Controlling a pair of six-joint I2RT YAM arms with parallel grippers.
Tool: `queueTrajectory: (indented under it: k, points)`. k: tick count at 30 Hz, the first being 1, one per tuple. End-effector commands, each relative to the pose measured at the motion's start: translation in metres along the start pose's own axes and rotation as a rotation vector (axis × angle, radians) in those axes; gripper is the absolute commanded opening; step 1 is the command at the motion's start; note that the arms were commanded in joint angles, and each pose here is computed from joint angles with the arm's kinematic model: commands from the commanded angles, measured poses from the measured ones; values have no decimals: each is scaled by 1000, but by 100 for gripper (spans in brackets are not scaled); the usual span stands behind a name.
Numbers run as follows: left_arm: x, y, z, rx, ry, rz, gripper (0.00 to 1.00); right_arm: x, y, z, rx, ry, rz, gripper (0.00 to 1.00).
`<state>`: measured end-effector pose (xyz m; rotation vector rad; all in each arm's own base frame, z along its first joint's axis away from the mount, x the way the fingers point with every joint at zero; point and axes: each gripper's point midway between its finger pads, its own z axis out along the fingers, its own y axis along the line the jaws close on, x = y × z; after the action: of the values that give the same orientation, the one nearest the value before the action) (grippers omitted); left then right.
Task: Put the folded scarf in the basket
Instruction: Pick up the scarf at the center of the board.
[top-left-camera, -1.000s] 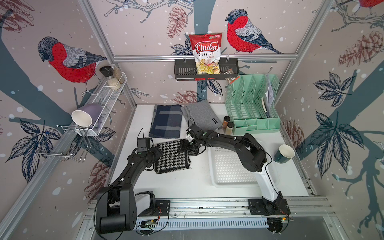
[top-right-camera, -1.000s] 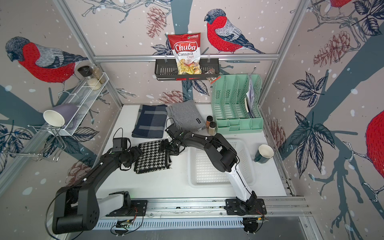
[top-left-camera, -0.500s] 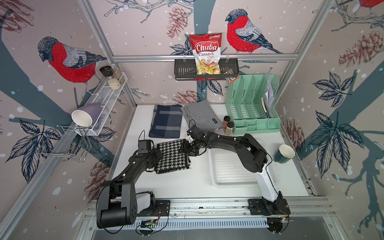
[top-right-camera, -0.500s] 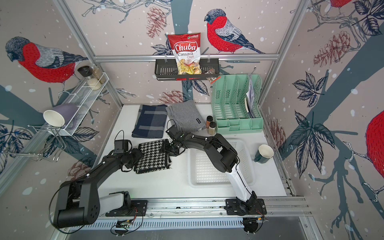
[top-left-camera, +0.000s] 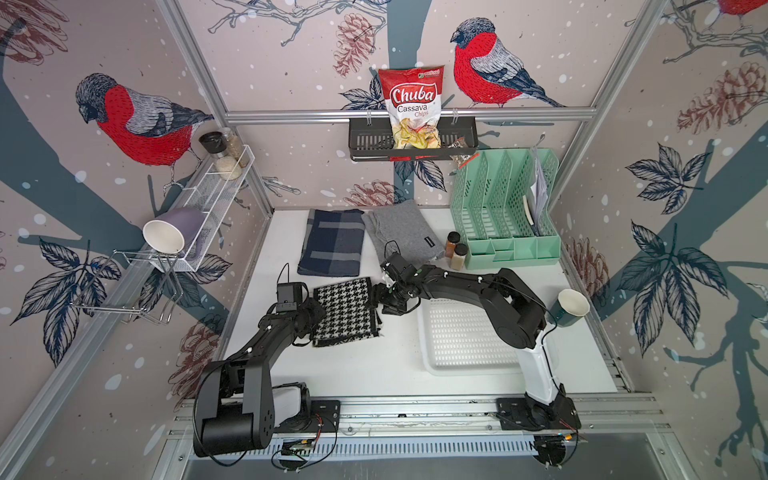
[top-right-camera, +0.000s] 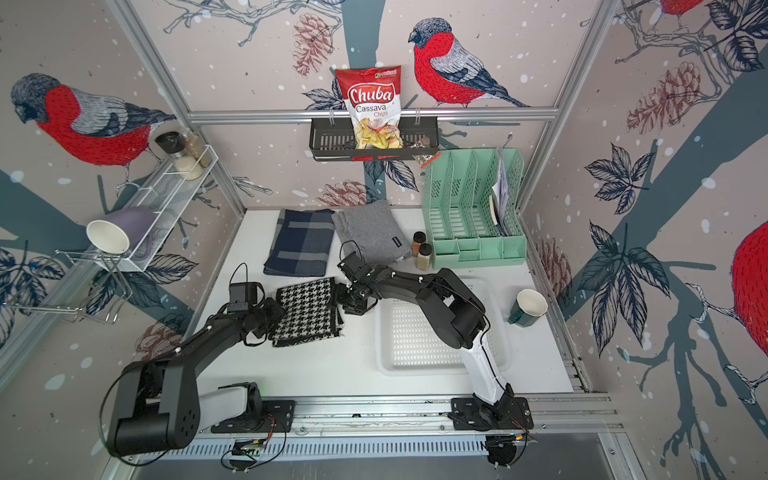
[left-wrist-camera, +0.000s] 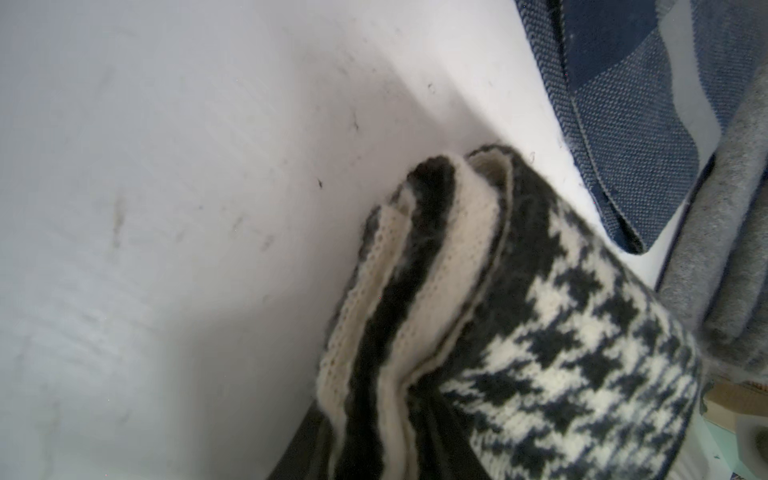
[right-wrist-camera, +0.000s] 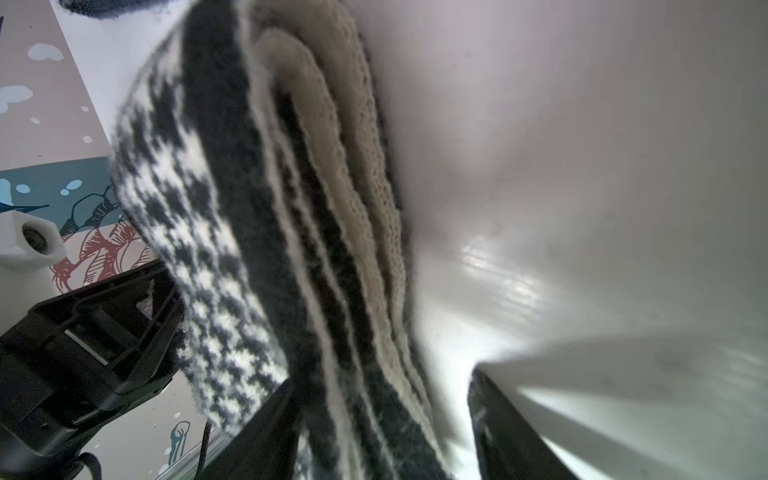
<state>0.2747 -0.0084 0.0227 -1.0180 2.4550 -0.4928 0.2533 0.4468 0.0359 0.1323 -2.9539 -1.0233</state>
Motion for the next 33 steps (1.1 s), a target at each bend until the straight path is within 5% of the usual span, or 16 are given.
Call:
queueTrajectory:
  k: [1, 4, 12, 16, 20, 33]
  points:
    - [9, 11, 1, -39, 29, -19, 29, 2, -11, 9, 39, 8, 22, 59]
    - [9, 10, 1, -28, 31, -20, 26, 1, -12, 17, 34, 18, 27, 51]
    - [12, 2, 1, 19, 47, -23, 12, 3, 3, 31, -7, 45, 17, 49]
    - [12, -1, 0, 32, 47, -24, 0, 3, 7, 32, -4, 35, 29, 22]
    - [8, -11, -8, 74, 26, -30, 0, 1, 13, 25, 0, 4, 25, 1]
    - [8, -36, -44, 176, 14, -44, 0, 0, 42, -14, 5, -65, -15, 0]
